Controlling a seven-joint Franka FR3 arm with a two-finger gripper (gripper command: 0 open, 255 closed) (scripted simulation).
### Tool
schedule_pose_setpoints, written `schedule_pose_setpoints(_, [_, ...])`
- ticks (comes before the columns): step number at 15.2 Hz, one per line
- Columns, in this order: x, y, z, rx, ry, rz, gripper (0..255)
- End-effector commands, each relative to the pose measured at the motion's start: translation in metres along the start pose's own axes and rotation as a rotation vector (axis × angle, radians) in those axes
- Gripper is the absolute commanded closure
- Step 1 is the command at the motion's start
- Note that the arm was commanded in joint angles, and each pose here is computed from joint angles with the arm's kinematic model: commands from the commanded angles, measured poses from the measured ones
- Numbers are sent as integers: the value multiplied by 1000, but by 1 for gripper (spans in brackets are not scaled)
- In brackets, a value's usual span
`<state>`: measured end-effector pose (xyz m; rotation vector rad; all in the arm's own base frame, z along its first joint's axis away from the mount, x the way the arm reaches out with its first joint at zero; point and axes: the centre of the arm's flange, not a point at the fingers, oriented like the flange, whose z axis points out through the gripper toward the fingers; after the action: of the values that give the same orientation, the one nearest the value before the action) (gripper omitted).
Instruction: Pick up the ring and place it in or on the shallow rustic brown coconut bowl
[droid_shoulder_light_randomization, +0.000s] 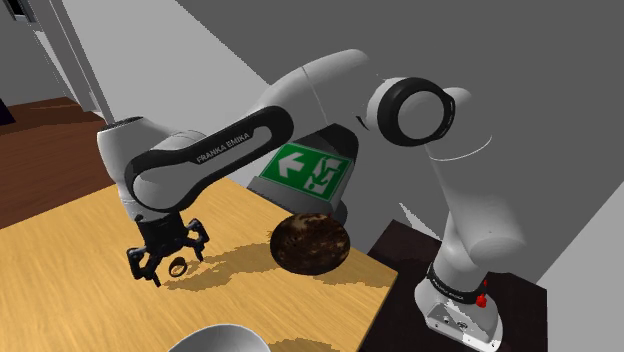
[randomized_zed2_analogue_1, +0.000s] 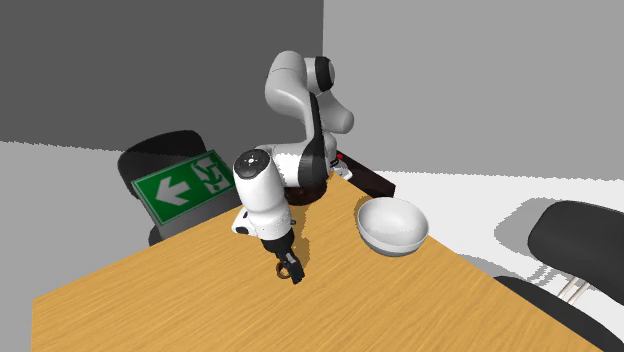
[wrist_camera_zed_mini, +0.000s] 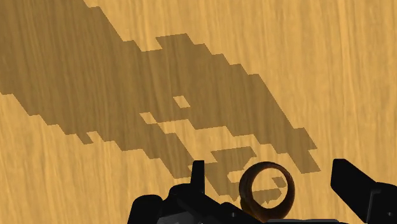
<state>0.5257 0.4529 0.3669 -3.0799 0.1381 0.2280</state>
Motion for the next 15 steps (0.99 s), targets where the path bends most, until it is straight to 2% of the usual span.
schedule_pose_setpoints(1, [0, 0, 0, 0, 0, 0, 255])
schedule_pose_setpoints(10, [0, 0, 0, 0, 0, 0, 255])
schedule_pose_setpoints(15, [-4, -1, -26, 0, 0, 0, 255])
